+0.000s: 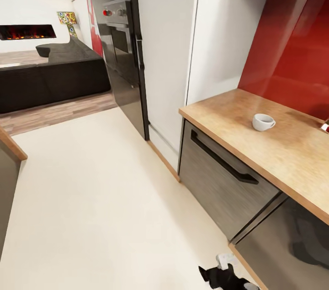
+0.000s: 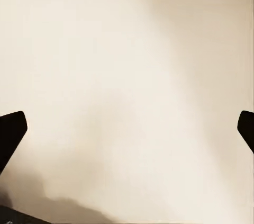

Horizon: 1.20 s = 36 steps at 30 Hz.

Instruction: Set up a coffee station on the kitchen countertop: keep the coffee maker on the countertop, move the bottle of coffee from the kitchen shelf to the counter next to the coffee maker, place a paper coffee filter on top of the coffee maker, put the saucer next to the coffee maker with the coffee cup on the saucer, and place the electric kettle next to the coffee maker.

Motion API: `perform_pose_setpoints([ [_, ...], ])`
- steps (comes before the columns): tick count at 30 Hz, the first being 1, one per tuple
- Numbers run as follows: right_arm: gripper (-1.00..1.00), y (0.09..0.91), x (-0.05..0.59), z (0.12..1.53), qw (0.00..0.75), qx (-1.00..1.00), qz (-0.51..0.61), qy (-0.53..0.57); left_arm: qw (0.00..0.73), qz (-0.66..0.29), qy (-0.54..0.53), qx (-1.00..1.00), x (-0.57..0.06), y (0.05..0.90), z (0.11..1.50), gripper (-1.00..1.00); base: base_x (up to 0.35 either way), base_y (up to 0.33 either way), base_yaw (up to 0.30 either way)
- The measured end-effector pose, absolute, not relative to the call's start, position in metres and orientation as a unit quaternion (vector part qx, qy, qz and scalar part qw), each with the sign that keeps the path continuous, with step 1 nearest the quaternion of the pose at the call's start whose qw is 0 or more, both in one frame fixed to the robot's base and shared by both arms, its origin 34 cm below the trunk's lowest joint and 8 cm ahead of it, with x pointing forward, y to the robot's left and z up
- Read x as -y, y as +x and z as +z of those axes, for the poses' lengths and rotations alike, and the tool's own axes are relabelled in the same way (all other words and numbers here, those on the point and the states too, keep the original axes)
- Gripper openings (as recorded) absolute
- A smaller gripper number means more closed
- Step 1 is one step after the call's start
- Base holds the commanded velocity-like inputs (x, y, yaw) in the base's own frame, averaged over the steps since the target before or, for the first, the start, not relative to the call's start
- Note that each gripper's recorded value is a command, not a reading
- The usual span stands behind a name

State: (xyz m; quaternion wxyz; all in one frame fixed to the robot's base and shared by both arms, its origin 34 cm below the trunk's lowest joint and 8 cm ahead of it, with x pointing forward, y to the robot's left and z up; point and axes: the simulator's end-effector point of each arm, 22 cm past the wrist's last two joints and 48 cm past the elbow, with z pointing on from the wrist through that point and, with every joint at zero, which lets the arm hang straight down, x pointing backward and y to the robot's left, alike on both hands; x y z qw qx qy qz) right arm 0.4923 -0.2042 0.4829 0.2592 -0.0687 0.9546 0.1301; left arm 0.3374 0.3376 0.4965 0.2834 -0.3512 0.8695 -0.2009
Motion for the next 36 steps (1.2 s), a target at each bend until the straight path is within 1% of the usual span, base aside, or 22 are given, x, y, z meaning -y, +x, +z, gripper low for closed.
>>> perform_pose_setpoints([
  [2,1.00,0.519,0.185,0.506,0.282,-0.942,0.163,-0.082,0.283,-0.201,-0.351,-0.869,-0.337,0.337,0.496,1.00,0.000,0.000,0.000],
  [8,1.00,0.570,0.143,0.573,0.311,-0.912,0.241,-0.113,0.283,-0.200,-0.353,-0.869,-0.339,0.337,0.496,1.00,0.000,0.000,0.000],
  [14,1.00,0.616,0.123,0.653,0.348,-0.888,0.270,-0.129,0.283,-0.197,-0.354,-0.869,-0.340,0.337,0.496,1.00,0.000,0.000,0.000],
  [19,1.00,0.645,0.109,0.719,0.365,-0.872,0.301,-0.123,0.281,-0.196,-0.355,-0.870,-0.340,0.335,0.495,1.00,0.000,0.000,0.000],
  [24,1.00,0.686,0.103,0.787,0.379,-0.854,0.337,-0.115,0.262,-0.186,-0.362,-0.875,-0.342,0.315,0.487,1.00,0.000,0.000,0.000],
  [27,1.00,0.717,0.107,0.830,0.387,-0.846,0.352,-0.107,0.253,-0.180,-0.366,-0.877,-0.343,0.306,0.484,1.00,0.000,0.000,0.000],
  [30,1.00,0.762,0.134,0.893,0.417,-0.834,0.347,-0.097,0.249,-0.176,-0.369,-0.878,-0.345,0.301,0.482,1.00,0.000,0.000,0.000],
  [33,1.00,0.783,0.154,0.924,0.441,-0.828,0.331,-0.099,0.248,-0.176,-0.370,-0.878,-0.346,0.300,0.482,1.00,0.000,0.000,0.000],
  [36,1.00,0.827,0.210,1.008,0.507,-0.809,0.275,-0.114,0.248,-0.175,-0.371,-0.878,-0.346,0.299,0.482,1.00,0.000,0.000,0.000],
])
